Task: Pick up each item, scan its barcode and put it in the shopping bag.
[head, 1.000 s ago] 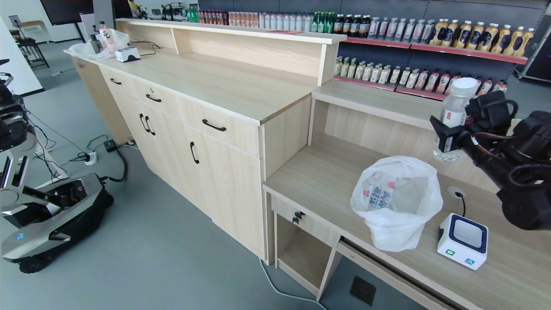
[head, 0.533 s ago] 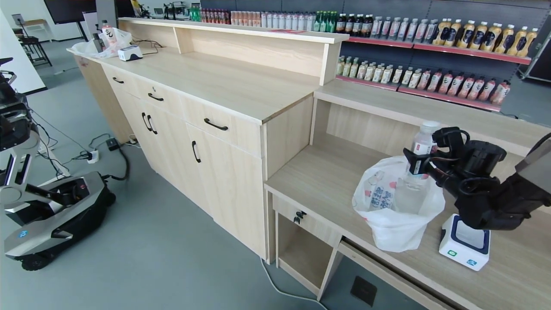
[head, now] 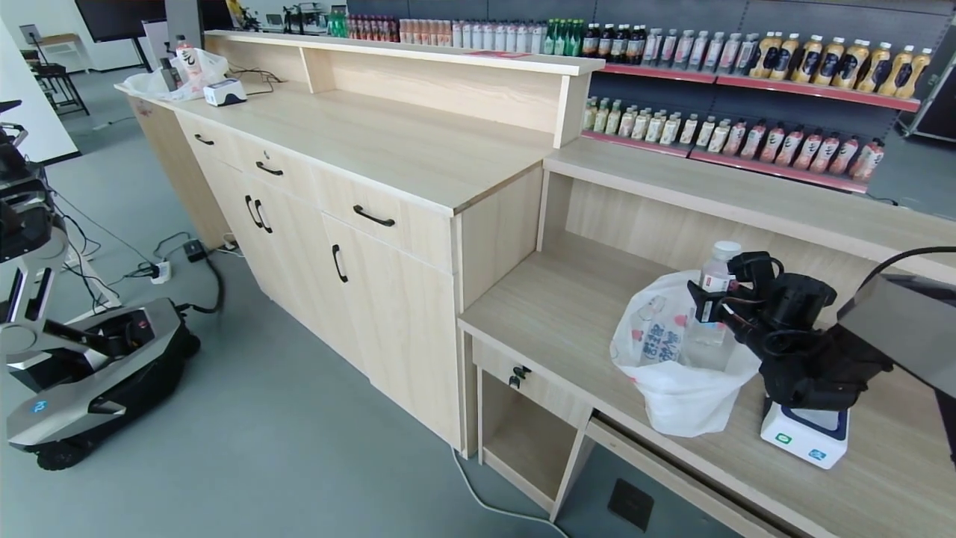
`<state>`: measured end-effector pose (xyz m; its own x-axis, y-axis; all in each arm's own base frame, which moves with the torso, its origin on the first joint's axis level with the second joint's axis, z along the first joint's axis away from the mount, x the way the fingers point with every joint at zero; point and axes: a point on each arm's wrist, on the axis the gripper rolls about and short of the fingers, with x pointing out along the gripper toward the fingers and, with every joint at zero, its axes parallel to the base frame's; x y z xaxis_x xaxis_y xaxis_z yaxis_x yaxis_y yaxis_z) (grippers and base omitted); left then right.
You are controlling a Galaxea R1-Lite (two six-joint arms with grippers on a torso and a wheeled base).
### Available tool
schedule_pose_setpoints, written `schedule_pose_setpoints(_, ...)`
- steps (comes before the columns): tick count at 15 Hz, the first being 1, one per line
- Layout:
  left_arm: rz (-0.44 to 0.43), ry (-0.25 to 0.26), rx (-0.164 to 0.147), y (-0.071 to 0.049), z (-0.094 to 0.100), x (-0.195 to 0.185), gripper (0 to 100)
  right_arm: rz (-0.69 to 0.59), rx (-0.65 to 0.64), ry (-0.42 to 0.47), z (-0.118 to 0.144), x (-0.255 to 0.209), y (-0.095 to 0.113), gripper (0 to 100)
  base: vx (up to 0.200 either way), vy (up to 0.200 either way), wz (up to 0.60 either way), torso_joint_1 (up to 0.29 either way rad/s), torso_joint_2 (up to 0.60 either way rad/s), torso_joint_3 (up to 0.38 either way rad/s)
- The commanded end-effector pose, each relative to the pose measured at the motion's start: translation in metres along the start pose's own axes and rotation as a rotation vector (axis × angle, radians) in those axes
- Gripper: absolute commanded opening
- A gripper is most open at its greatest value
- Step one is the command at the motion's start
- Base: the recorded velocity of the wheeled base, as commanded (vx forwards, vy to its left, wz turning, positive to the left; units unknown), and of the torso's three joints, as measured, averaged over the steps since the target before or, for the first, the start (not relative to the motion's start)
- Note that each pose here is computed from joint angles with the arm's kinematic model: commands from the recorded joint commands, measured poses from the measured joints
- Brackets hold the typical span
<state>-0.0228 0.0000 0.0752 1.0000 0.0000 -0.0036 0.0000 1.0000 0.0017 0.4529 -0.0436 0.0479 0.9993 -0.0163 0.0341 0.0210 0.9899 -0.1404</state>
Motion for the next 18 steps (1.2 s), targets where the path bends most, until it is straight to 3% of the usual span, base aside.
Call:
schedule_pose_setpoints(1,0.000,-0.001,0.000,0.000,0.000,0.000,100,-0.010,-0.003,0.011,-0.020,0.011,-0.004,0,0.000,0.000,0.00,0.000,0.00,0.000)
schedule_pose_setpoints(12,0.000,-0.001,0.001,0.000,0.000,0.000,100,-0.019,-0.004,0.064,-0.055,0.015,-0.008,0,0.000,0.000,0.00,0.000,0.00,0.000)
schedule_pose_setpoints(13,0.000,-0.001,0.001,0.000,0.000,0.000,100,-0.019,-0.010,0.065,-0.056,0.015,-0.008,100,0.000,0.000,0.00,0.000,0.00,0.000)
schedule_pose_setpoints(17,0.000,-0.001,0.000,0.000,0.000,0.000,100,-0.018,-0.008,0.070,-0.049,0.010,-0.008,100,0.000,0.000,0.00,0.000,0.00,0.000)
schedule_pose_setpoints(18,0.000,-0.001,0.001,0.000,0.000,0.000,100,-0.020,-0.010,0.047,-0.033,0.009,-0.010,100,0.000,0.000,0.00,0.000,0.00,0.000)
